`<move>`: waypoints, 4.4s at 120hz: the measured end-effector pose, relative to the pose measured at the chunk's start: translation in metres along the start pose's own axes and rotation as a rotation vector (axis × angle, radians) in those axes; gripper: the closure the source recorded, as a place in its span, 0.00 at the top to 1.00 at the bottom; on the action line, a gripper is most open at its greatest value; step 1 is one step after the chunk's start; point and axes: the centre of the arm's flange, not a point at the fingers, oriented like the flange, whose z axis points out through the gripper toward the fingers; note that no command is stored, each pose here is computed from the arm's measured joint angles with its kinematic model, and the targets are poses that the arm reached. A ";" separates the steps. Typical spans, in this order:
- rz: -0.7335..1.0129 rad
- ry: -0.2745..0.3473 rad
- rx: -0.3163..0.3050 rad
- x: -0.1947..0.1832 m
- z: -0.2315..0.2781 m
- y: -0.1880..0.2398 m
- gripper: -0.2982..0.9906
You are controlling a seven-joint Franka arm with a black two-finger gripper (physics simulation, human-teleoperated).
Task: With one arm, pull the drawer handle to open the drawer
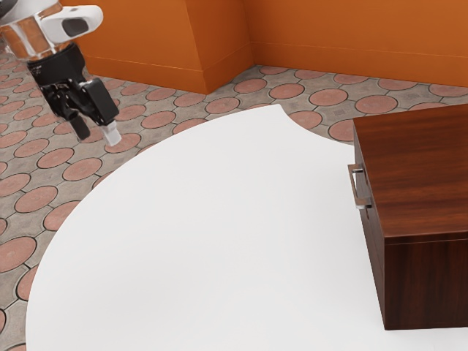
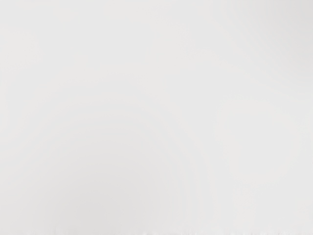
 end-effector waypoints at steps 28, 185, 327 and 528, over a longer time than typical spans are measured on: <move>0.110 -0.004 0.020 0.005 0.012 0.055 0.75; -0.524 0.130 -0.408 0.158 0.177 0.152 0.73; -0.572 0.065 -0.460 0.172 0.246 0.205 0.63; -0.559 0.041 -0.363 0.187 0.255 0.133 0.54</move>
